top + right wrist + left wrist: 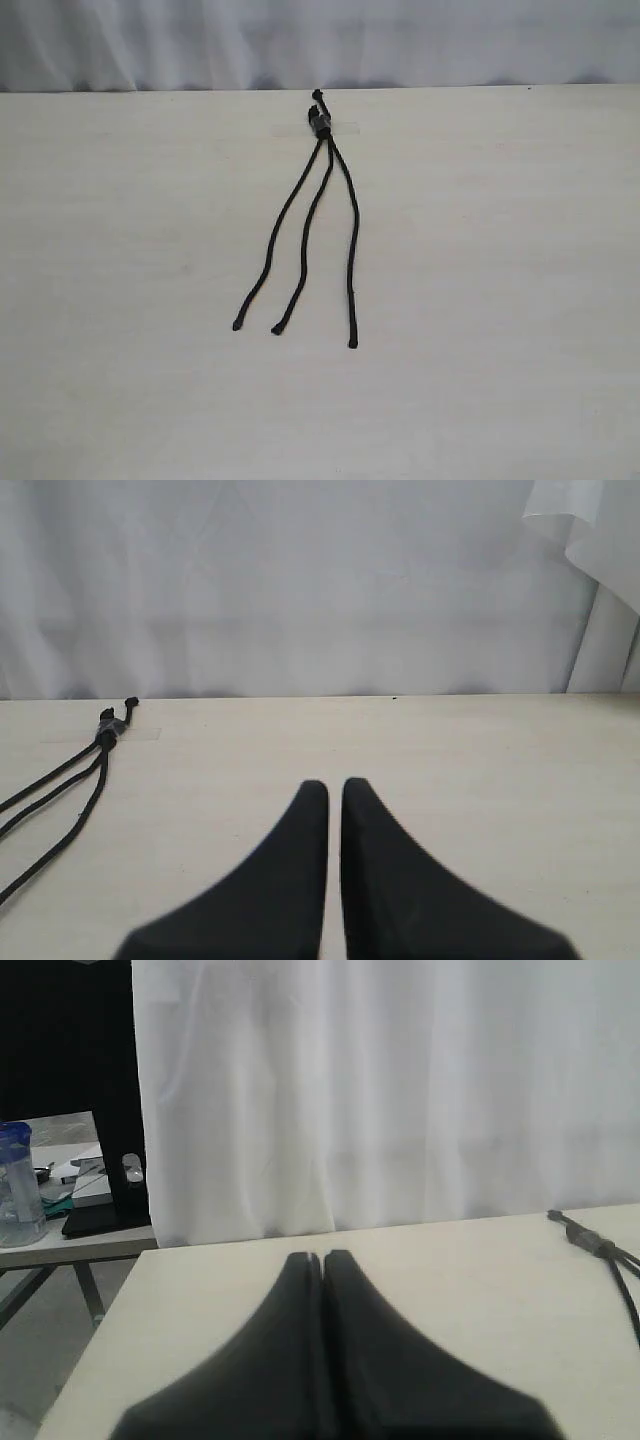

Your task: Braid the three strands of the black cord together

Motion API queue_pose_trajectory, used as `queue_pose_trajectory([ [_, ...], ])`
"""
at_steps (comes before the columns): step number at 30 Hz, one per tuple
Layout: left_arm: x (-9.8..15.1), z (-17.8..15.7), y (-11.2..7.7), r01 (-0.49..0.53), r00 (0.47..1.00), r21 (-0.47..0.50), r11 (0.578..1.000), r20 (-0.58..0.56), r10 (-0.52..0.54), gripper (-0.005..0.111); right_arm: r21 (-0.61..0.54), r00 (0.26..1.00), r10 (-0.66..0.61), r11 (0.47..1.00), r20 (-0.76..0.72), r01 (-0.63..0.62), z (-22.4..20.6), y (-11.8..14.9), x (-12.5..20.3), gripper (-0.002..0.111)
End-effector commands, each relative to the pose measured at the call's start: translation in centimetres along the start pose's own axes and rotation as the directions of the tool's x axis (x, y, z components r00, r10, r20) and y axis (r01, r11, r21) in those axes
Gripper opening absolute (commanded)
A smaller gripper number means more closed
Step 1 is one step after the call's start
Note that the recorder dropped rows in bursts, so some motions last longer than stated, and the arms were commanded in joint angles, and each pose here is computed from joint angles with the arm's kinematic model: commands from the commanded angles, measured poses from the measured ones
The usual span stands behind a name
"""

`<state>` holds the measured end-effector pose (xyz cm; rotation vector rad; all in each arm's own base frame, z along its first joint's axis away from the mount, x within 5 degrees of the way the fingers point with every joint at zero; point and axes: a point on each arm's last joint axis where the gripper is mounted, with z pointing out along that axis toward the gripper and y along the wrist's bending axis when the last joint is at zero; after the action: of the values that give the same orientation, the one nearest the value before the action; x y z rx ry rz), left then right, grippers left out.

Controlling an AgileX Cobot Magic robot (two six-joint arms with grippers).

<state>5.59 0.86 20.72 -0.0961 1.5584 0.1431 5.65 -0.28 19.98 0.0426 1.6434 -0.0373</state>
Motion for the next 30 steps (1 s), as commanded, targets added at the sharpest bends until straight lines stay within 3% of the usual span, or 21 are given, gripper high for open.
queue_pose_trajectory([
  [1, 0.0, 0.0, 0.0, -0.001, 1.000, 0.003, 1.000, 0.006, 0.001, 0.000, 0.003, 1.000, 0.000, 1.000, 0.003, 0.000, 0.0, 0.0, 0.1, 0.004],
  [18, 0.1, 0.0, 0.0, -0.001, 1.000, 0.003, 1.000, 0.003, 0.001, 0.000, 0.003, 1.000, 0.000, 1.000, 0.003, 0.000, 0.0, 0.0, 0.1, 0.004],
  [21, -0.2, 0.0, 0.0, -0.001, 0.999, 0.001, 1.000, 0.036, 0.001, 0.000, 0.002, 0.993, 0.019, 1.000, 0.115, -0.020, -0.1, 0.0, -0.9, 0.004],
  [23, -0.9, -0.1, 0.0, 0.067, 0.991, 0.005, 0.998, 0.113, -0.067, 0.000, -0.007, 0.974, 0.078, 0.997, 0.212, -0.078, -0.2, -0.1, -1.8, 0.004],
  [26, -2.4, -0.4, 0.3, 0.292, 0.917, 0.053, 0.955, 0.268, -0.296, 0.000, -0.042, 0.900, 0.258, 0.965, 0.352, -0.260, -0.6, -0.5, -3.1, 0.004],
  [28, -3.4, -0.7, 0.6, 0.460, 0.799, 0.136, 0.877, 0.367, -0.476, 0.000, -0.060, 0.836, 0.354, 0.930, 0.420, -0.363, -0.9, -0.9, -3.6, 0.004],
  [30, -4.7, -1.4, 0.8, 0.497, 0.688, 0.224, 0.839, 0.488, -0.537, 0.000, -0.090, 0.756, 0.445, 0.882, 0.480, -0.462, -1.2, -1.4, -4.1, 0.004],
])
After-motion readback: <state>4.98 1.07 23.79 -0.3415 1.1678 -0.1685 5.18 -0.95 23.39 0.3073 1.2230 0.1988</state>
